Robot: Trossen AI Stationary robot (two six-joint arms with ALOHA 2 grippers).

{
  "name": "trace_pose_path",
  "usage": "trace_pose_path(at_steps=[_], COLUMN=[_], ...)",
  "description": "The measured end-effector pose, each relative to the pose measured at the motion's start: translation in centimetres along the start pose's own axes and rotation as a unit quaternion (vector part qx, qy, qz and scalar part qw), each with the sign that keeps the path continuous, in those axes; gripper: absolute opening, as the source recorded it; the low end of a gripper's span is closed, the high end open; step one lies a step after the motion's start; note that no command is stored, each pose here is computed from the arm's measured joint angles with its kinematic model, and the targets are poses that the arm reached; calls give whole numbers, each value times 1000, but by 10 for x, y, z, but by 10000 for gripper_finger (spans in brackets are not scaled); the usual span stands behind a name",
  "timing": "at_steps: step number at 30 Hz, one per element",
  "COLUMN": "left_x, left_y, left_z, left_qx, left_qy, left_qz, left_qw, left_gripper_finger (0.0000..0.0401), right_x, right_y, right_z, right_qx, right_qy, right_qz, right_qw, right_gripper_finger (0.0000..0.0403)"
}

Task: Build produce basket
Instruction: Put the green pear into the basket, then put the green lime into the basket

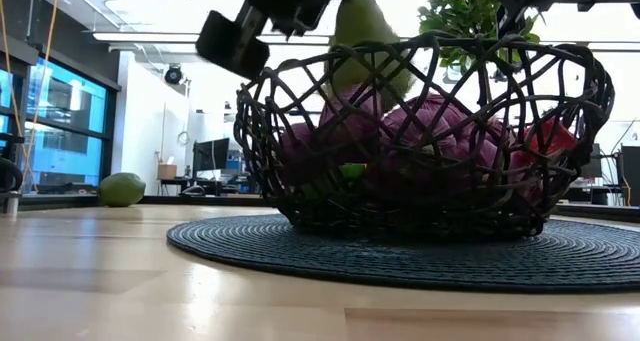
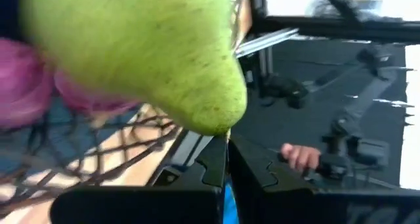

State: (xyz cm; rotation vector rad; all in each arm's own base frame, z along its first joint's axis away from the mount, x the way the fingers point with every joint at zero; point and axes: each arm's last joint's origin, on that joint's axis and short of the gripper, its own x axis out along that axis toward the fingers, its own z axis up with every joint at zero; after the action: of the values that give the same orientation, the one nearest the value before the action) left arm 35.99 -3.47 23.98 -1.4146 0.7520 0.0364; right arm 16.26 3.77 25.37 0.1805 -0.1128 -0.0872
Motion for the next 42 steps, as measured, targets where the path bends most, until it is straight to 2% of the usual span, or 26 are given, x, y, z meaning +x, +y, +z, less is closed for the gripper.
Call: trace_pose_path(at_steps=[13, 20, 27, 32, 42], left_x=[1, 19, 25, 25, 20], left_y=[7, 19, 18, 18, 17], left_z=[11, 12, 13, 14, 22], left_qx=[-7, -27, -14, -13, -8], left_qy=[-24, 16, 21, 20, 21], left_qz=[21, 26, 7, 4, -8], left_qw=[999, 999, 1000, 1000, 1000], left_gripper_finger=[0, 0, 1, 22, 91], right_x=[0, 0, 0, 0, 0], right_y=[0, 0, 0, 0, 0], right_z=[-2, -2, -2, -2, -2], right_qx=[0, 2, 3, 3, 3], right_qy=[11, 11, 9, 9, 10], right_qz=[2, 2, 3, 3, 2], right_qw=[1000, 1000, 1000, 1000, 1000], right_gripper_finger=[0, 0, 0, 0, 0])
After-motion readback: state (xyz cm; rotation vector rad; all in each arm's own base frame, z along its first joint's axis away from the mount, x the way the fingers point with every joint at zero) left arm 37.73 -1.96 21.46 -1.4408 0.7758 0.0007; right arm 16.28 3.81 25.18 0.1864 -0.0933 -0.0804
